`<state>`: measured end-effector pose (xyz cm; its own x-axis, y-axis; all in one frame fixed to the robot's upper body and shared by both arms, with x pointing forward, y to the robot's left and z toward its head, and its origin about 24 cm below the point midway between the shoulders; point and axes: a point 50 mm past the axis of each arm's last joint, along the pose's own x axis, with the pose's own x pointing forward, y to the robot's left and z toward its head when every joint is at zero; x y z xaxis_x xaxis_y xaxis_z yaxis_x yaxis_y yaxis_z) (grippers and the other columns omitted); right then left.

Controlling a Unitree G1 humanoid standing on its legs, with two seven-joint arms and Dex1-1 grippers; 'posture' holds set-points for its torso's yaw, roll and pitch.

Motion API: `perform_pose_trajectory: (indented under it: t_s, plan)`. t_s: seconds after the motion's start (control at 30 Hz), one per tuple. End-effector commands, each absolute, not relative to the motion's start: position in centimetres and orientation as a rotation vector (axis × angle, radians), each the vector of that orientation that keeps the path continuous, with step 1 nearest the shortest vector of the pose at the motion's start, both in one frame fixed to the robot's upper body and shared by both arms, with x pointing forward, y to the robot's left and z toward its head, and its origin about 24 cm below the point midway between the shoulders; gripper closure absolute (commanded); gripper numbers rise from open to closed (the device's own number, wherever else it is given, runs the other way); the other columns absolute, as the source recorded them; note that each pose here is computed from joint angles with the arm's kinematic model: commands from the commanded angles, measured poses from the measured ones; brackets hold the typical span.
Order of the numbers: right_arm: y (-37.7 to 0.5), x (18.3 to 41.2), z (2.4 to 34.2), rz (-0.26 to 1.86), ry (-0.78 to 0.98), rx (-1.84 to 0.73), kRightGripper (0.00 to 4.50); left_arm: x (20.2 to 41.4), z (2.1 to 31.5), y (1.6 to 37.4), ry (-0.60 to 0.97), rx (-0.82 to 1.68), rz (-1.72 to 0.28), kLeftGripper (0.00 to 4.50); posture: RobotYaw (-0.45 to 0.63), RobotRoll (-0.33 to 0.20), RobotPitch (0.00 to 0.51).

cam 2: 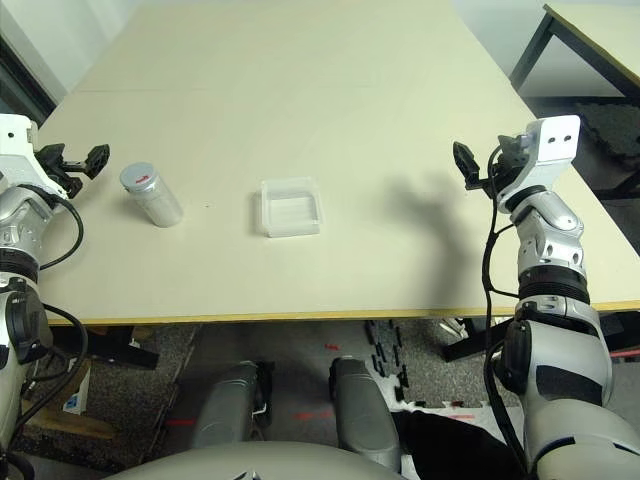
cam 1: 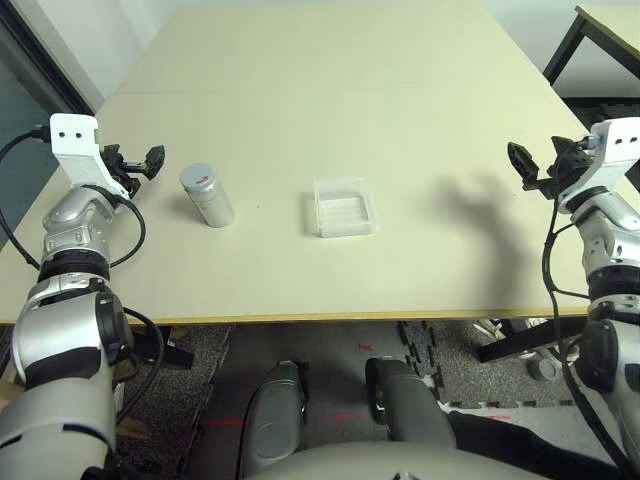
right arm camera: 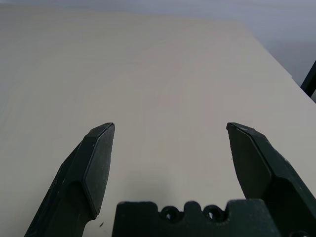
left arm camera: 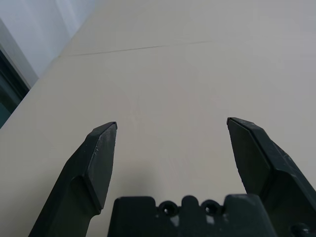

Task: Pour the medicine from the bottle into the box.

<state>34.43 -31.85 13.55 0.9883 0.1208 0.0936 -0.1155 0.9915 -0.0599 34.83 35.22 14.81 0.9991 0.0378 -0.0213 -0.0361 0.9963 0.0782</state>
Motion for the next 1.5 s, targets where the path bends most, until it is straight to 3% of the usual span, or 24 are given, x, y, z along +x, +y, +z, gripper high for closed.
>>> perform_pose_trajectory:
  t_s: [0.03,0.47,0.83,1.17,1.3,1.5]
  plan:
    - [-32.4,34.0,13.5,0.098,-0.1,-0.063,0.0,35.2,14.8,34.8,0.036,0.086,0.023,0.03,-0.1,0.0,0.123]
    - [-31.0,35.1,14.3,0.171,-0.125,-0.048,0.0,34.9,15.2,35.2,0.028,0.087,0.015,0.03,-0.07,0.0,0.125]
    - [-25.8,35.1,16.3,0.658,-0.184,-0.023,0.0,33.8,16.3,36.4,0.02,0.095,-0.04,0.03,-0.01,0.0,0.124]
    - [-21.2,33.5,16.5,1.114,-0.148,-0.08,0.0,30.7,17.4,37.3,0.02,0.098,-0.178,0.03,0.05,0.0,0.131]
    - [-19.7,32.5,15.3,1.302,-0.063,-0.168,0.0,28.4,17.4,36.4,0.046,0.052,-0.302,0.03,0.08,0.0,0.134]
    - [-18.8,32.1,14.4,1.407,-0.007,-0.209,0.0,25.6,17.4,34.5,0.057,0.043,-0.418,0.03,0.12,0.0,0.138]
